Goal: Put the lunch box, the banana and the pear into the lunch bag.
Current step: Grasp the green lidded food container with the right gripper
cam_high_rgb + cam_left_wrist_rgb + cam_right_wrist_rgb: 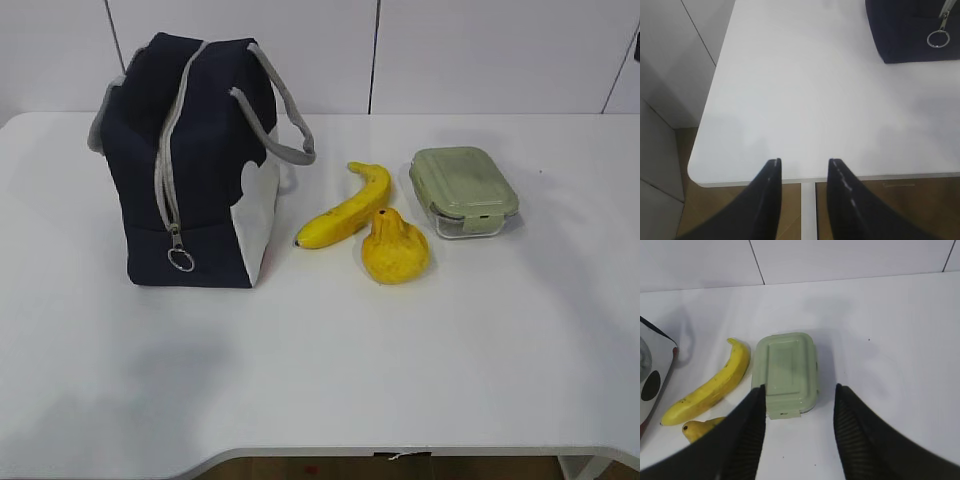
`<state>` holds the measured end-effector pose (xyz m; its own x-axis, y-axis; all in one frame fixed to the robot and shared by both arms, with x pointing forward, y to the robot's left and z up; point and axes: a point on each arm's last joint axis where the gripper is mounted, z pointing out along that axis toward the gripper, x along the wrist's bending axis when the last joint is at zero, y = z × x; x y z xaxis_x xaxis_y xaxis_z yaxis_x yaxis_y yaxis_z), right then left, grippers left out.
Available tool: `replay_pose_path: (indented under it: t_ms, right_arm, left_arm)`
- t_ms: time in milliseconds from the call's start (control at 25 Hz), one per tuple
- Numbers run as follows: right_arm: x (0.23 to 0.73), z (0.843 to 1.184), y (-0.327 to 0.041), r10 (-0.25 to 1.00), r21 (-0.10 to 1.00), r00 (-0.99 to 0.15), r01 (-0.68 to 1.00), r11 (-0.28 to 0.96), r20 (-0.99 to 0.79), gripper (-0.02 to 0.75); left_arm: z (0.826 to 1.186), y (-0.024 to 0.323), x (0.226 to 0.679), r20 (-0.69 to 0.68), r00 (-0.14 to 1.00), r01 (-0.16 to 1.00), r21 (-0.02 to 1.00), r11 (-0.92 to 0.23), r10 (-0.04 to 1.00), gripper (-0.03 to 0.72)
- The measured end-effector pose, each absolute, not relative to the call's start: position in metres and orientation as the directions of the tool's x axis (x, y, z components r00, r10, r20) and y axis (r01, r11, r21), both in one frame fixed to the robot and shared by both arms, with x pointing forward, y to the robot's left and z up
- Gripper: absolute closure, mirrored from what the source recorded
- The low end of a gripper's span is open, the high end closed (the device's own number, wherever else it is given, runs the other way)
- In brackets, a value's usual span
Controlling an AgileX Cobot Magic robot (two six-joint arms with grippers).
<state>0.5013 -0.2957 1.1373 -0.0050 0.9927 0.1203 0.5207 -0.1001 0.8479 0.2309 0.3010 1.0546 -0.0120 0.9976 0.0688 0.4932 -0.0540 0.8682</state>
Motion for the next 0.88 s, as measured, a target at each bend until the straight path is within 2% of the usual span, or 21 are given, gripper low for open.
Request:
replay_pose_path:
  t_ms: [480,720,880]
  right_arm:
    - [0.541,1.105,-0.296,0.992,0.789,0.013,0.605,-0.109,0.128,0.372]
    - [0.579,1.112,-0.294,0.988,0.725,0.002,0.679,-0.115,0.155,0.372]
    - [0.608,1.118,-0.292,0.986,0.671,-0.014,0.735,-0.104,0.168,0.372]
  left_arm:
    - [1.055,0.3,0.232,0.056,-0.003,0.498,0.866,-0.047,0.998,0.449]
    - [1.061,0.299,0.248,0.039,0.007,0.542,0.839,-0.036,0.999,0.447]
    - [1.078,0.295,0.271,-0.029,0.031,0.463,0.886,0.011,0.999,0.446]
